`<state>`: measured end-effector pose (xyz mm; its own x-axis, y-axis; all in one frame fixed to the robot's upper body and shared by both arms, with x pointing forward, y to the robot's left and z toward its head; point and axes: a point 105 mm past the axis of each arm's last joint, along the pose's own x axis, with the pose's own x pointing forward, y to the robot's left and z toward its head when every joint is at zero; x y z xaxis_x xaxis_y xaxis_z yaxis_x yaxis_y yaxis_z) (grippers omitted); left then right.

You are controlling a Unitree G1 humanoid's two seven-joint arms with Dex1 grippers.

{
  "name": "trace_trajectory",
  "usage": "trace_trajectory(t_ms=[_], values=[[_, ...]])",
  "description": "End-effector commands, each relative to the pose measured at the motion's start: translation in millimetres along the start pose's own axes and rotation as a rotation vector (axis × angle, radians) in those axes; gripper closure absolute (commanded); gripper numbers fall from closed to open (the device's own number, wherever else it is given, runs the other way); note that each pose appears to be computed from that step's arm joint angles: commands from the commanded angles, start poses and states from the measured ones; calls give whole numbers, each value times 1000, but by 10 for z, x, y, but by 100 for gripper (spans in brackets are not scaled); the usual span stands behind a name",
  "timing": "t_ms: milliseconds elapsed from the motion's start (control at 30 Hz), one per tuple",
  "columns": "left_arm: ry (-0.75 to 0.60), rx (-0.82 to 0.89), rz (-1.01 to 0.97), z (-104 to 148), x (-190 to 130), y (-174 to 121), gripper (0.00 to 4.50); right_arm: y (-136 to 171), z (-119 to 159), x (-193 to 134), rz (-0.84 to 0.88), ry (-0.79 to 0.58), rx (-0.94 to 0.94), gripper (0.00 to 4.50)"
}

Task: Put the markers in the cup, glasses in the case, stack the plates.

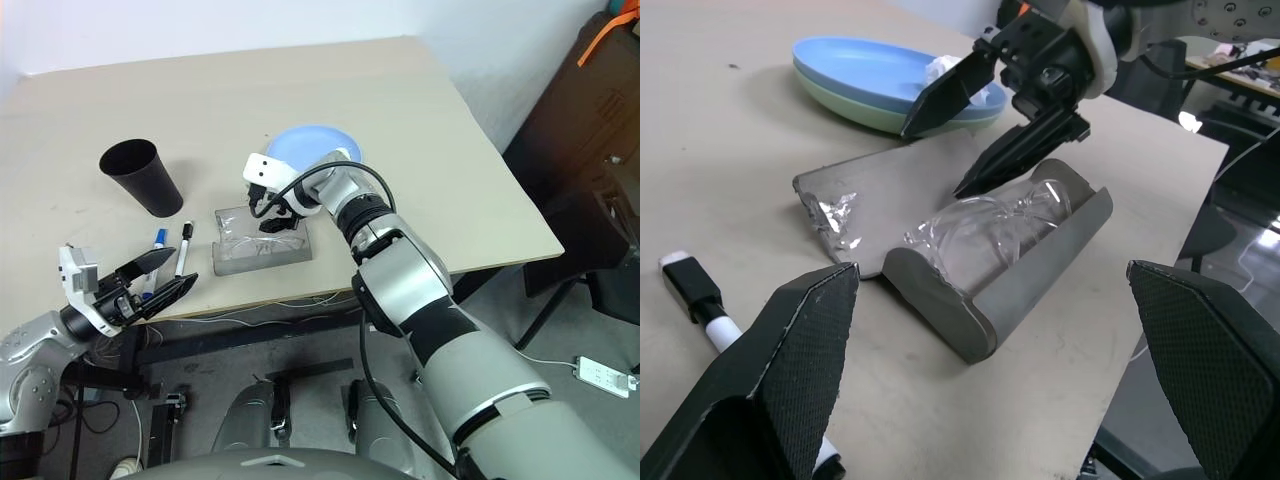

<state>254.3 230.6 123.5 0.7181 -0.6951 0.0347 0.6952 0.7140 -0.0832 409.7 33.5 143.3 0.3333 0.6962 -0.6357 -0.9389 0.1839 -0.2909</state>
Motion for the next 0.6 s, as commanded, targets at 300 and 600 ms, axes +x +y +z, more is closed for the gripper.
trace_trajectory(t_ms=[300, 600], values=[[-29, 46, -3, 85, -8, -49, 0, -53, 279, -102, 4, -53, -32, 295], [-29, 45, -13, 76, 38, -26, 0, -192, 313, -219, -58, -69, -34, 443]])
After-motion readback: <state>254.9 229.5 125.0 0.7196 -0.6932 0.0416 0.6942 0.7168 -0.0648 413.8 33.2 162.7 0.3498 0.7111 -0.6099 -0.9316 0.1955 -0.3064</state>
